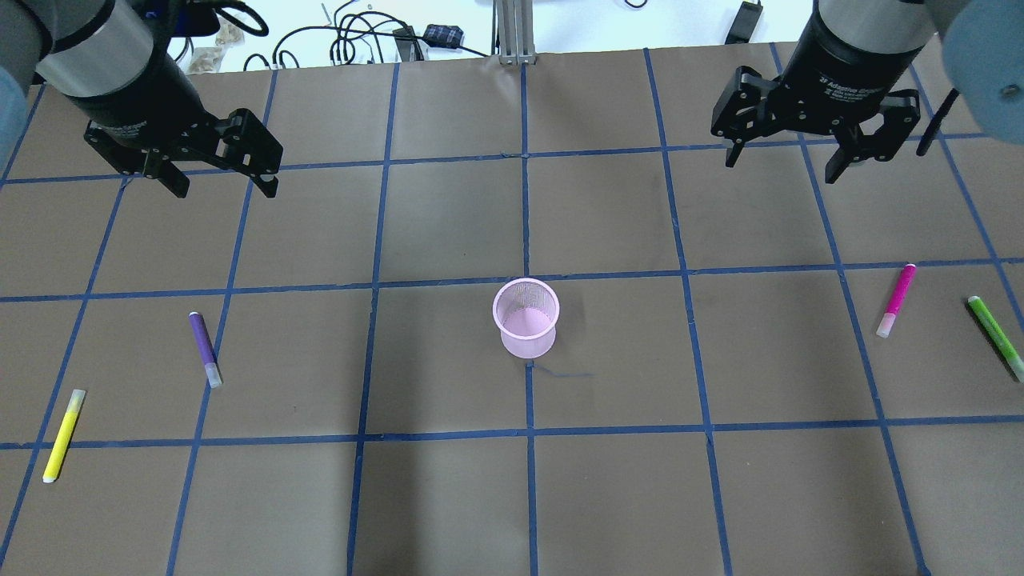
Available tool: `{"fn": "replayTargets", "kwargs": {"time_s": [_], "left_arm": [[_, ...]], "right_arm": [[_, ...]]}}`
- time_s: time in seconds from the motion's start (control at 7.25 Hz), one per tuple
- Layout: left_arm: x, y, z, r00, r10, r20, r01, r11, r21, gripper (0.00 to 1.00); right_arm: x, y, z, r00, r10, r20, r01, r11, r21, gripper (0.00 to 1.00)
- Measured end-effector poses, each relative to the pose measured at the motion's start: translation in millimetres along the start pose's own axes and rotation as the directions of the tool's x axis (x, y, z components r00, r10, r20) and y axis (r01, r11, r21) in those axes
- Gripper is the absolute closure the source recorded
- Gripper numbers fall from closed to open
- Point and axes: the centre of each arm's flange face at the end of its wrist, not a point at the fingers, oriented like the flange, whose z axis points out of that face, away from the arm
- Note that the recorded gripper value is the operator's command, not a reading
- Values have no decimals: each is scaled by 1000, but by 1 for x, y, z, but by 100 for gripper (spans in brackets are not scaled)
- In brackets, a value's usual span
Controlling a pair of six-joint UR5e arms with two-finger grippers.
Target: Insert purple and pink pens into pink cup
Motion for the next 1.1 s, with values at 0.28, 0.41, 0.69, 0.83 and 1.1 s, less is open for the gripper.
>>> {"fn": "replayTargets", "kwargs": {"time_s": [0.28, 0.41, 0.69, 0.83, 1.1], "left_arm": [[0, 0, -1, 1000, 0, 1, 0, 1000, 1, 0], [0, 0, -1, 1000, 0, 1, 0, 1000, 1, 0], [0, 1, -1, 1000, 0, 1, 0, 1000, 2, 0], [0, 1, -1, 1000, 0, 1, 0, 1000, 2, 0], [0, 1, 0, 1000, 0, 3, 0, 1000, 0, 0]], "right_arm": [[1, 0, 1, 1000, 1, -5, -1, 1000, -3, 0], [1, 1, 2, 1000, 0, -7, -1, 1000, -13, 0], [1, 3, 2, 1000, 1, -6, -1, 1000, -29, 0], [2, 4, 2, 1000, 1, -6, -1, 1000, -28, 0], [3, 2, 1, 1000, 5, -3, -5, 1000, -23, 0]]}}
